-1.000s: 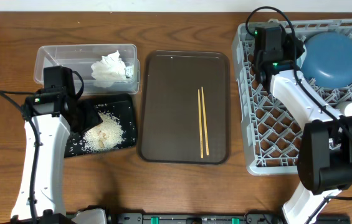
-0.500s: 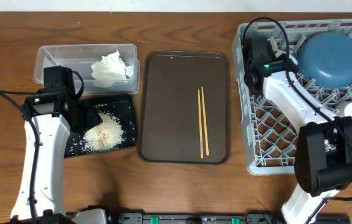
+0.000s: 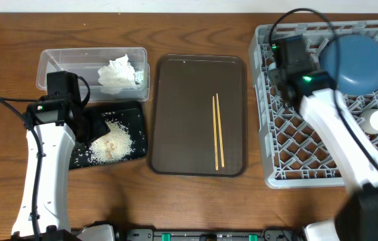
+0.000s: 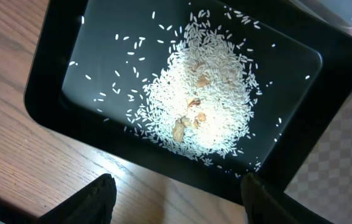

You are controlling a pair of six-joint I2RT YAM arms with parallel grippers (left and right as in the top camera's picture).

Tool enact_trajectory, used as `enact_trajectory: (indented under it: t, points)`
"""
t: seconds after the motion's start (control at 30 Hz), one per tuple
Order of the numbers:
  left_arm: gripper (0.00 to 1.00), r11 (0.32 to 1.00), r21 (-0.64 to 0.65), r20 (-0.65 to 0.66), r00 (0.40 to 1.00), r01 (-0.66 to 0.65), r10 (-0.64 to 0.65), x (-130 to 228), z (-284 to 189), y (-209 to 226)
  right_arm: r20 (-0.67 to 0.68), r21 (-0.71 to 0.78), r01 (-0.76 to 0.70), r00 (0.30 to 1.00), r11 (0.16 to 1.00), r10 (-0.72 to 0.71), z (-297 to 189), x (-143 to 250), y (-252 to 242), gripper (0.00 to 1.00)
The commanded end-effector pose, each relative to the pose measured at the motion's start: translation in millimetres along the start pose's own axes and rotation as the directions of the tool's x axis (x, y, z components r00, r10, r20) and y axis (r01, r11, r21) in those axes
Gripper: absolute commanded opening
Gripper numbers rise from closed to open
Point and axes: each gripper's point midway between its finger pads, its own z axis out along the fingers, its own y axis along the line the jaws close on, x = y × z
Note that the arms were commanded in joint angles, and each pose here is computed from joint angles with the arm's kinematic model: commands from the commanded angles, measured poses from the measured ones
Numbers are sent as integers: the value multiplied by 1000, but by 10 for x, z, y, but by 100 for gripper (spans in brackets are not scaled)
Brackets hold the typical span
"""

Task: Sort waste into correct bins and load items into the dishwasher rack
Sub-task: 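Lower the bowl into the rack's upper left and release it, then move the right gripper back left to the chopsticks on the tray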

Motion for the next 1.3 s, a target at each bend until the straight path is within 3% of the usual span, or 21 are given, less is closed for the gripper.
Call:
enact_trajectory:
  t: [0.0, 0.07, 0.13, 0.33, 0.6, 0.83, 1.27]
  points:
    - [68, 1000, -13, 10, 1000, 9, -9, -18, -25, 32, 131, -422, 1, 990, 907, 60, -472, -254, 638, 75]
    - [68, 1000, -13, 11, 1000, 9, -9, -19, -25, 32, 133, -587, -18, 984, 809, 118, -675, -310, 895, 72]
    - [68, 1000, -13, 11, 1000, 9, -9, -19, -25, 32, 93, -659, -57, 983, 750, 157, -753, -304, 1040, 70]
    - [68, 1000, -13, 11, 1000, 9, -9, -19, -25, 32, -30, -692, -105, 993, 714, 117, -720, -94, 1418, 68]
    - [68, 1000, -13, 10, 1000, 9, -9, -18, -25, 32, -232, -567, -150, 973, 810, 17, -394, 401, 1856, 56]
    - [68, 1000, -13, 10, 1000, 9, -9, -18, -25, 32, -428, -410, -251, 902, 877, 58, -122, 836, 2037, 54]
    - [68, 1000, -13, 10, 1000, 9, -9, -18, -25, 32, -537, -361, -241, 843, 901, 10, 58, 1231, 2357, 46]
